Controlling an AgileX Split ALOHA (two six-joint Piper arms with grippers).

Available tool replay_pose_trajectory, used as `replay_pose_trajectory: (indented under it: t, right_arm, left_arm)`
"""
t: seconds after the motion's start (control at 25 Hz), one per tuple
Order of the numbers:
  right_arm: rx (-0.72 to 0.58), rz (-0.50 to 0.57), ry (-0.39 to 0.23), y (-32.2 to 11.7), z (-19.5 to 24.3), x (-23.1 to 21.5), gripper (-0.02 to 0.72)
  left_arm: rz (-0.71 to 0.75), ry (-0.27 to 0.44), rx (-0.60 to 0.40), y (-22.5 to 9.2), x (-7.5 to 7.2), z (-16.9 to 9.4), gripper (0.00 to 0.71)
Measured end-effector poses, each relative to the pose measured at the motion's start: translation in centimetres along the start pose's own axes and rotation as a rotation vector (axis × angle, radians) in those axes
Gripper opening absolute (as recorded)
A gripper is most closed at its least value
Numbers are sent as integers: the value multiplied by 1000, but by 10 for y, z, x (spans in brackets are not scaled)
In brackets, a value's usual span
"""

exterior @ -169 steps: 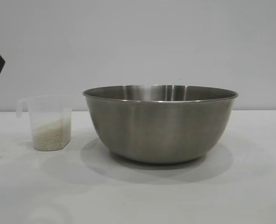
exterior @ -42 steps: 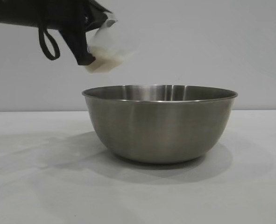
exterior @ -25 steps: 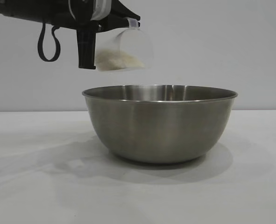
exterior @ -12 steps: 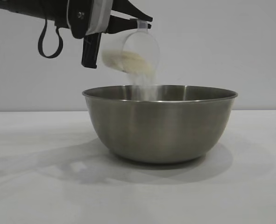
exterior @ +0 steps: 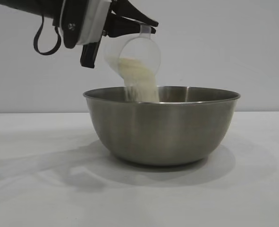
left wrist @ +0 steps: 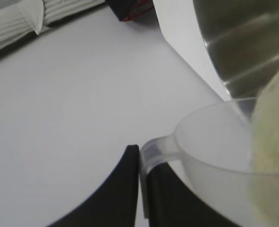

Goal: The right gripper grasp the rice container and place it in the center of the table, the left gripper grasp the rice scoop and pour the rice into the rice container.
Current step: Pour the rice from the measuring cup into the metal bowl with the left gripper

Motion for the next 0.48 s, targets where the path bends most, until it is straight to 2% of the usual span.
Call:
replay_pose_trajectory:
  t: [0.24, 0.48]
  right_arm:
    - [0, 0, 0, 0, 0, 0, 295]
    - [0, 0, 0, 0, 0, 0, 295]
  left_arm:
    - [16, 10, -18, 6, 4, 4, 0]
    - [46, -14, -20, 7, 3, 5, 0]
Point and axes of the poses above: a point on each arm's last joint axis where the gripper is mounted, z pointing out along that axis toward the gripper, x along the wrist's bending axis when the last joint is at zero, y = z × x, the point moved 2 cm from there along z, pointing out along that axis toward the gripper, and after that the axes turned 10 degrees about -z, right-handed, at the moved point
